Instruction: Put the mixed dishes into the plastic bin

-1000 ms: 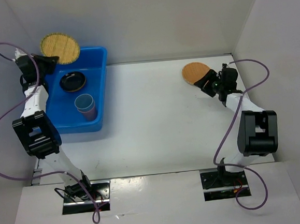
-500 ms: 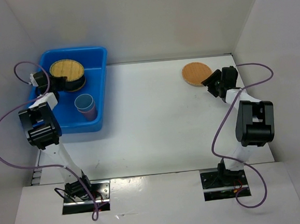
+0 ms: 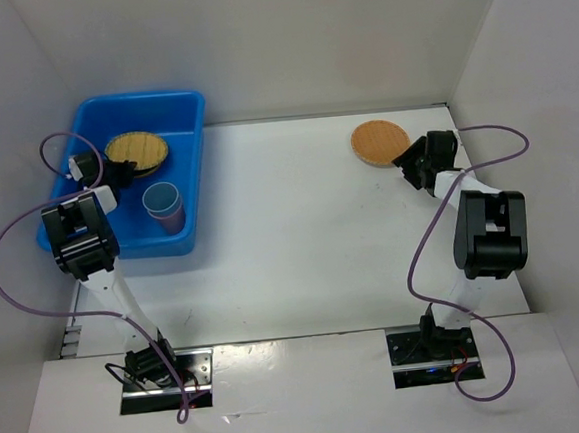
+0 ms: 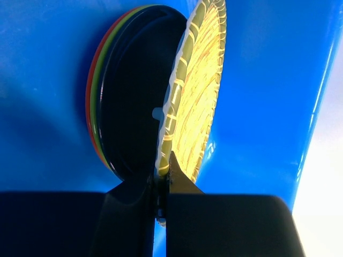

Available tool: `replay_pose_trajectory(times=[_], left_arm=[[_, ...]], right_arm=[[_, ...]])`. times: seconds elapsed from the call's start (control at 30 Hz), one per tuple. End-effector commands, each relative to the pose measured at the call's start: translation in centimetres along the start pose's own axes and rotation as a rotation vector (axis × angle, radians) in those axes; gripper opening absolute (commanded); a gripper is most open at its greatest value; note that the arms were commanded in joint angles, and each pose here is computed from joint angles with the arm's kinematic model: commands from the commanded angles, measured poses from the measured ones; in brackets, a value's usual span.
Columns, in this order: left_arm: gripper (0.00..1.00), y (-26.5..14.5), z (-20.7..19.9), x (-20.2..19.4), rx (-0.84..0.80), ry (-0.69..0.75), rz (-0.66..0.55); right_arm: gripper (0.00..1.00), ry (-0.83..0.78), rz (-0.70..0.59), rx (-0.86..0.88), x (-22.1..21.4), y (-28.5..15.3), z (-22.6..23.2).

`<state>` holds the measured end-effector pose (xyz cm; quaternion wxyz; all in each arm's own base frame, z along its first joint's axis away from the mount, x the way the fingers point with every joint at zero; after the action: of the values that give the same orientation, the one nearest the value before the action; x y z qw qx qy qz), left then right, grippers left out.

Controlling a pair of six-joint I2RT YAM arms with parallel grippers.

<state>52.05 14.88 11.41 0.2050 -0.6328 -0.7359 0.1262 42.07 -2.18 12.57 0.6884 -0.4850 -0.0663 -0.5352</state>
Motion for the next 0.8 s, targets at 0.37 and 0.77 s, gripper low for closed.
replay_pose_trajectory(times=[0.37, 0.77], left_arm=[[0.95, -2.1, -2.4, 1.2, -0.040, 0.057, -0.049], [1.00, -7.6, -10.6, 1.6, -0.004, 0.479, -0.266]], right_arm=[[0.63, 0.009, -0.029, -0.021, 1.1, 0.6, -0.3], [0.63, -0.001, -0.012, -0.105, 1.2, 0.7, -2.3]])
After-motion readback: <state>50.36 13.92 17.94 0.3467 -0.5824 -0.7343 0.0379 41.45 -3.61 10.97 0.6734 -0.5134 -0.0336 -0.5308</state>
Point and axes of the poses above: each gripper's point midway between its finger pads, its own y axis out along the fingers, its own z axis along the line the jaws close on, x = y × z, the point moved 6 cm from there along -y, back along the fingers, and after that the axes turned 9 degrees about -y, right-handed, at the moved point
